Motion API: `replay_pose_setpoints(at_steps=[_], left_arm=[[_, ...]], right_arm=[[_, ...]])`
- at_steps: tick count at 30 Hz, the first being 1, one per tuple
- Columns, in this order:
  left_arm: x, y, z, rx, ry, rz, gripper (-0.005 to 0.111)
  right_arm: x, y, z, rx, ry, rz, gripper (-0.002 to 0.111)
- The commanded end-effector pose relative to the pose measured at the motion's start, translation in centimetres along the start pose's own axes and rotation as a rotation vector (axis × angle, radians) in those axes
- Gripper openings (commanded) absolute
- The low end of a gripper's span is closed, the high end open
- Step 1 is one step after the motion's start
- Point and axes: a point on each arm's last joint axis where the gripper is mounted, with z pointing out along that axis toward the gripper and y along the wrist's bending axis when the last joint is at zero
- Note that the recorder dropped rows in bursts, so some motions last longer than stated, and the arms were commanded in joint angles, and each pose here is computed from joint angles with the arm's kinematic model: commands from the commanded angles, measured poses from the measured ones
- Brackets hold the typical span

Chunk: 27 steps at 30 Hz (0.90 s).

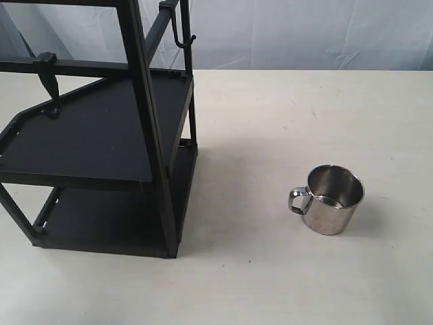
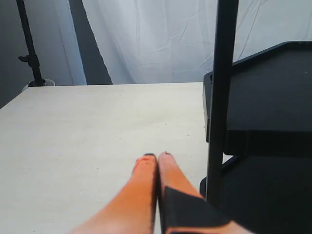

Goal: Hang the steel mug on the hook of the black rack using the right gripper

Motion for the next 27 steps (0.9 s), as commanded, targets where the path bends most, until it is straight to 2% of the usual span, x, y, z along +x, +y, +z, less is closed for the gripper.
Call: replay_pose_setpoints(at_steps=[1, 4, 5, 7, 9, 10, 14, 16, 21, 27], left_arm=[[-0.1, 0.0, -0.1, 0.0, -0.011, 0.001, 0.002], [-0.1, 0.0, -0.1, 0.0, -0.011, 0.001, 0.002], [-0.1, 0.0, -0.1, 0.0, -0.011, 0.001, 0.002], [-0.1, 0.0, -0.1, 0.0, -0.011, 0.001, 0.002], [-0.1, 0.0, -0.1, 0.0, -0.011, 0.001, 0.002], [-0.1, 0.0, -0.1, 0.0, -0.011, 0.001, 0.002], [-0.1, 0.0, -0.1, 0.0, -0.011, 0.001, 0.002], [-0.1, 0.0, -0.1, 0.0, -0.011, 0.001, 0.002], [-0.1, 0.0, -0.1, 0.0, -0.011, 0.001, 0.002], [-0.1, 0.0, -0.1, 0.0, -0.011, 0.001, 0.002]], right_arm=[[-1.4, 0.0, -0.1, -0.007, -0.167, 0.018, 0.0], [-3.0, -0.1, -0.5, -0.034, -0.346, 0.216, 0.0], [-3.4, -0.2, -0.7, -0.047, -0.403, 0.333, 0.0], [-4.1, -0.7, -1.1, -0.092, -0.491, 0.674, 0.0], [-4.0, -1.0, -1.1, -0.146, -0.491, 1.002, 0.0], [-3.9, -0.9, -1.0, -0.159, -0.473, 1.061, 0.0], [-3.8, -0.8, -0.9, -0.159, -0.451, 1.062, -0.001], [-4.4, -0.5, -0.8, -0.154, -0.411, 1.012, -0.001], [-8.8, 1.2, 0.7, -0.104, -0.146, 0.67, -0.001], [-14.6, 1.8, 7.2, 0.016, 0.326, 0.254, -0.001]])
